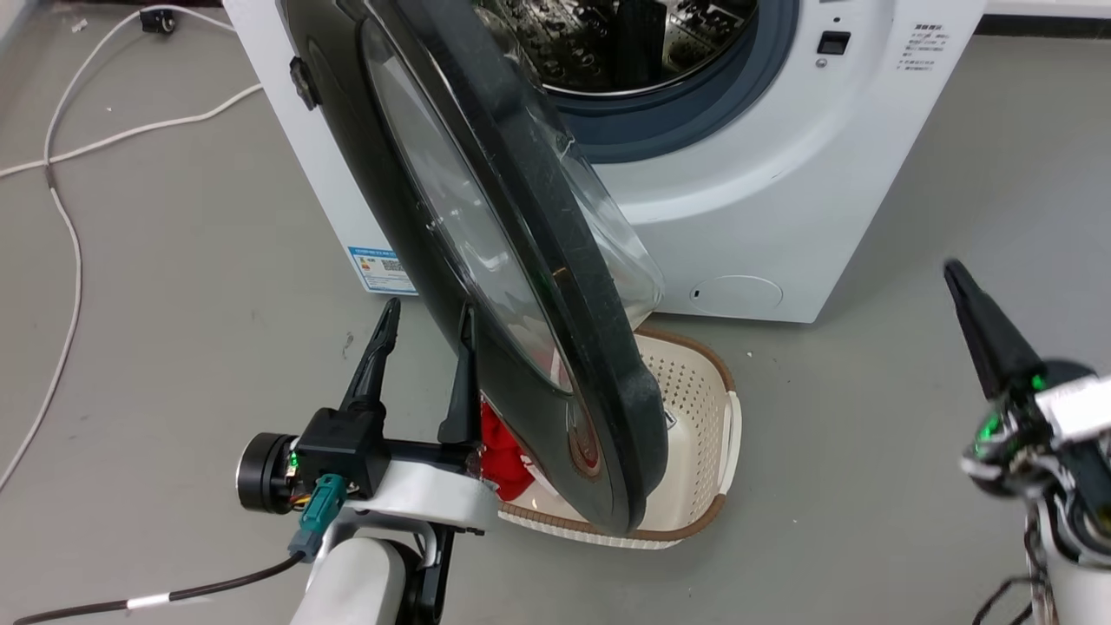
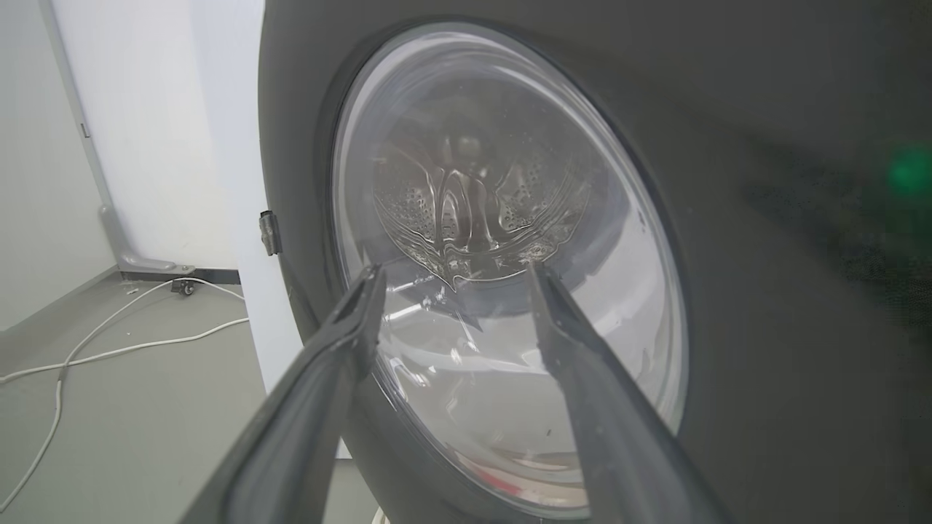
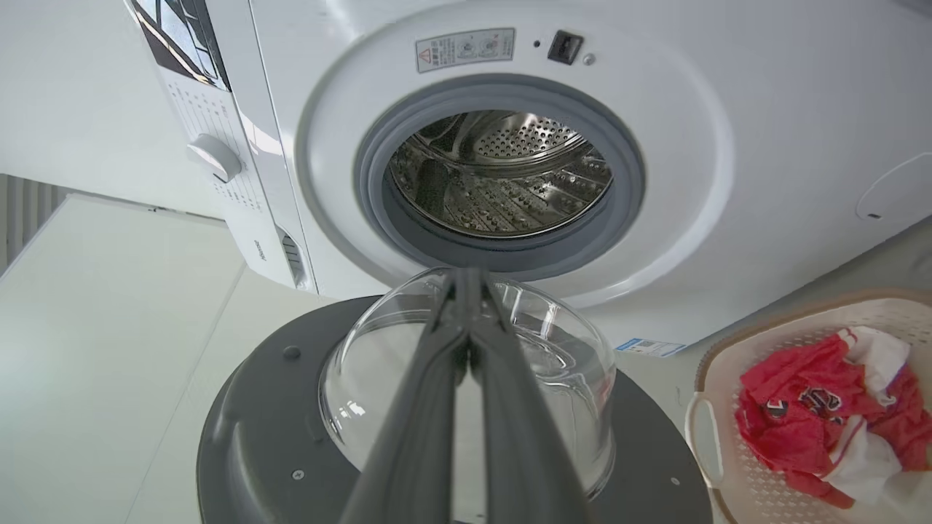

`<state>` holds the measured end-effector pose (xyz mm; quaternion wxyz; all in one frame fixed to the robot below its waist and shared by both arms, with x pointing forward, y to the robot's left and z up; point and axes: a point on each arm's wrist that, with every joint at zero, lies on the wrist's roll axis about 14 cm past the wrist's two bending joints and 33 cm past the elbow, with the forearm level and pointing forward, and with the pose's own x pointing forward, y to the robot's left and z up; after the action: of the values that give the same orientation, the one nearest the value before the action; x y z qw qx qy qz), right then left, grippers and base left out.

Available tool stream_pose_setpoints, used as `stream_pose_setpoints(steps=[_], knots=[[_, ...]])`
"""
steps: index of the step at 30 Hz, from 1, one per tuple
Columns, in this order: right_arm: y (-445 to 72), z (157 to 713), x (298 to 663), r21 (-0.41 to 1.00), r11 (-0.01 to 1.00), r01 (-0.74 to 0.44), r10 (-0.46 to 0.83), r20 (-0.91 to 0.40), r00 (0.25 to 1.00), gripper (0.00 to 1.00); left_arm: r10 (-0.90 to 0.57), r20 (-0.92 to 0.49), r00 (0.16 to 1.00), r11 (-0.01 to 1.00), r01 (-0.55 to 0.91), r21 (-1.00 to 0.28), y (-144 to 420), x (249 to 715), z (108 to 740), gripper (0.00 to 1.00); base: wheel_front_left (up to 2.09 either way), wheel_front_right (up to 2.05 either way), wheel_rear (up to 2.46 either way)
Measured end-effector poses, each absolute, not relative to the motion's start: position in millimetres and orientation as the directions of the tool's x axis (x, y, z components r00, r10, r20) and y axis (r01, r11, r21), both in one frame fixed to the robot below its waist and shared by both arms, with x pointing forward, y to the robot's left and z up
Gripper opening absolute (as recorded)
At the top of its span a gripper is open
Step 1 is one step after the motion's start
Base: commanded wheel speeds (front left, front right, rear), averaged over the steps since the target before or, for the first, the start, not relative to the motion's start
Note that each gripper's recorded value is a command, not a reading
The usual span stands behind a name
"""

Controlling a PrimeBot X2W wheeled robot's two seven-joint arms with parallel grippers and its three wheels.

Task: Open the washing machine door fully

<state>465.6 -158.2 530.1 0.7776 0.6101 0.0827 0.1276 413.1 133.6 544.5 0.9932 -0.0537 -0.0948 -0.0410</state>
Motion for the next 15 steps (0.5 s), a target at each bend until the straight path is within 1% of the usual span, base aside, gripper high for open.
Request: stream_pose_setpoints(steps=[2, 3, 4, 5, 6, 8, 11, 15], knots=[[-168, 523, 455, 0.971, 0.229, -0.073, 0.248, 0.014, 0.969, 0.00, -0.071, 0.196, 0.978, 0.991, 0.092, -0.099, 134, 412, 546, 1.00, 0.00, 0.00, 0.00], [-171, 519, 450, 0.968, 0.242, -0.060, 0.223, 0.004, 0.975, 0.05, -0.070, 0.196, 0.978, 0.991, 0.091, -0.100, 134, 411, 546, 1.00, 0.00, 0.00, 0.00], [-176, 515, 445, 0.965, 0.256, -0.047, 0.194, -0.004, 0.981, 0.24, -0.070, 0.194, 0.979, 0.991, 0.091, -0.101, 134, 410, 545, 1.00, 0.00, 0.00, 0.00], [-180, 512, 440, 0.963, 0.268, -0.035, 0.163, -0.010, 0.987, 0.68, -0.072, 0.190, 0.979, 0.991, 0.092, -0.101, 134, 409, 544, 1.00, 0.00, 0.00, 0.00], [-184, 509, 435, 0.958, 0.286, -0.026, 0.137, -0.014, 0.990, 1.00, -0.072, 0.190, 0.979, 0.991, 0.092, -0.099, 134, 408, 544, 1.00, 0.00, 0.00, 0.00], [-189, 506, 426, 0.935, 0.354, -0.011, 0.086, -0.020, 0.996, 1.00, -0.072, 0.193, 0.978, 0.991, 0.093, -0.099, 135, 406, 545, 1.00, 0.00, 0.00, 0.00], [-197, 498, 411, 0.862, 0.506, 0.016, 0.015, -0.028, 1.000, 1.00, -0.070, 0.188, 0.980, 0.991, 0.090, -0.101, 136, 403, 544, 1.00, 0.00, 0.00, 0.00], [-212, 502, 399, 0.673, 0.739, 0.026, -0.066, 0.034, 0.997, 1.00, -0.067, 0.199, 0.978, 0.991, 0.088, -0.101, 137, 400, 548, 1.00, 0.00, 0.00, 0.00]])
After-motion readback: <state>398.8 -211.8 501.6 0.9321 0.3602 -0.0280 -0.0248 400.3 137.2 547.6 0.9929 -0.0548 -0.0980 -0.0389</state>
